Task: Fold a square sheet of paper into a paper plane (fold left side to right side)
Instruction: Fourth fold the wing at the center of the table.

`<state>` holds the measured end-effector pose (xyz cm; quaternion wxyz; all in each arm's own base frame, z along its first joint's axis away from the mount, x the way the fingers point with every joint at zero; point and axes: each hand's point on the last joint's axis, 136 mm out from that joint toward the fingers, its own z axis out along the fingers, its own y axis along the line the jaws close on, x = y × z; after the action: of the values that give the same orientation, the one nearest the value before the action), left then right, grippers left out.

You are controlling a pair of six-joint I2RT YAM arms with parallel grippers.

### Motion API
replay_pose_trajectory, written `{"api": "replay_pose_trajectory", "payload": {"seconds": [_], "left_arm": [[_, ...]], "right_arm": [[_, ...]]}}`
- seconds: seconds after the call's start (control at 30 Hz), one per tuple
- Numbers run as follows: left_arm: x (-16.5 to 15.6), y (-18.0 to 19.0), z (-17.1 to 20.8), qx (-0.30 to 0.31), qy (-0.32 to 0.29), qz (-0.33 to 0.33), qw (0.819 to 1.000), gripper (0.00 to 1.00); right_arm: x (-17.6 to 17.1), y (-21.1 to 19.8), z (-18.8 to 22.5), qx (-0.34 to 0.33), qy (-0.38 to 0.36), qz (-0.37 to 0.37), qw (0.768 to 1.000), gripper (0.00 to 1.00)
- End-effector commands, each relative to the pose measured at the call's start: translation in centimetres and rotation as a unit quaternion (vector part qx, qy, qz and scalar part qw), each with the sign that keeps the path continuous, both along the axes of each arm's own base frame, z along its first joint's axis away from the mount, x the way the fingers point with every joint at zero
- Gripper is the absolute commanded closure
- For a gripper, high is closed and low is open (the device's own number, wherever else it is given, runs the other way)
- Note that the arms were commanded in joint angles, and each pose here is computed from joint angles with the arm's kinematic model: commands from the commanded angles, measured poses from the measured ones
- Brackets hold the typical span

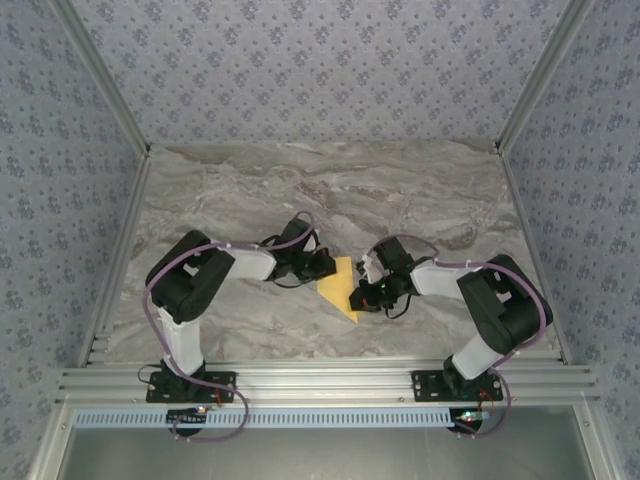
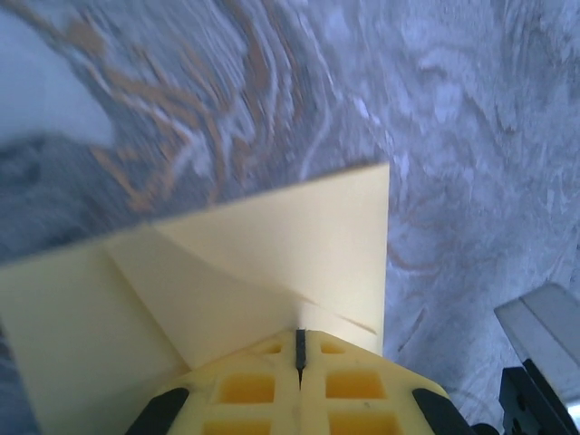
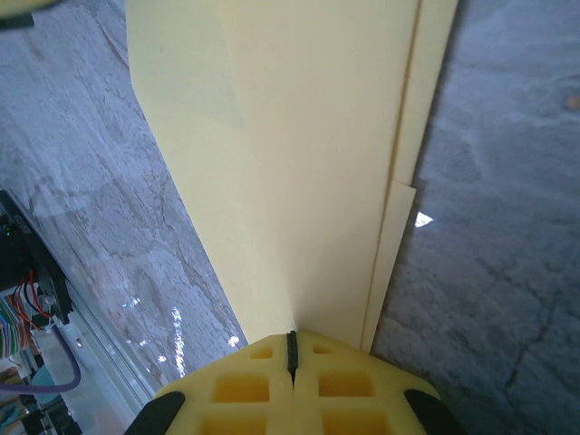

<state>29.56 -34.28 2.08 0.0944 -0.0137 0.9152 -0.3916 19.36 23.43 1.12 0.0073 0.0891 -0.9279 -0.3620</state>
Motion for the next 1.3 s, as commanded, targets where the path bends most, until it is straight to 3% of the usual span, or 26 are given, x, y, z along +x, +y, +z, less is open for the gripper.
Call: {"api": "replay_pose_trajectory", "payload": {"seconds": [0.0, 0.4, 0.63, 0.8, 1.07, 1.27], "left_arm": [[2.8, 3.3, -2.5, 0.056, -0.012, 0.036, 0.998, 0.97], [6.5, 5.3, -2.3, 0.036, -0.02, 0.054, 0.998, 0.95], [8.7, 5.8, 0.9, 0.012, -0.04, 0.058, 0.997, 0.91], [8.4, 6.0, 4.8, -0.013, -0.073, 0.062, 0.995, 0.84], [2.1, 6.5, 7.7, -0.031, -0.103, 0.082, 0.991, 0.66], [-1.7, 4.2, 7.1, -0.032, -0.098, 0.066, 0.993, 0.57]], "right_arm": [[-4.1, -6.2, -5.4, -0.169, 0.069, -0.013, 0.983, 1.0], [-4.1, -5.4, -5.0, -0.146, 0.066, -0.012, 0.987, 1.0], [-3.7, -4.2, -4.3, -0.118, 0.055, -0.009, 0.991, 1.0], [-2.1, -1.2, -1.5, -0.039, 0.014, -0.001, 0.999, 0.99], [1.6, 0.8, 5.5, 0.052, -0.119, -0.028, 0.991, 0.62], [3.2, -1.6, 9.2, 0.022, -0.223, -0.071, 0.972, 0.38]]}}
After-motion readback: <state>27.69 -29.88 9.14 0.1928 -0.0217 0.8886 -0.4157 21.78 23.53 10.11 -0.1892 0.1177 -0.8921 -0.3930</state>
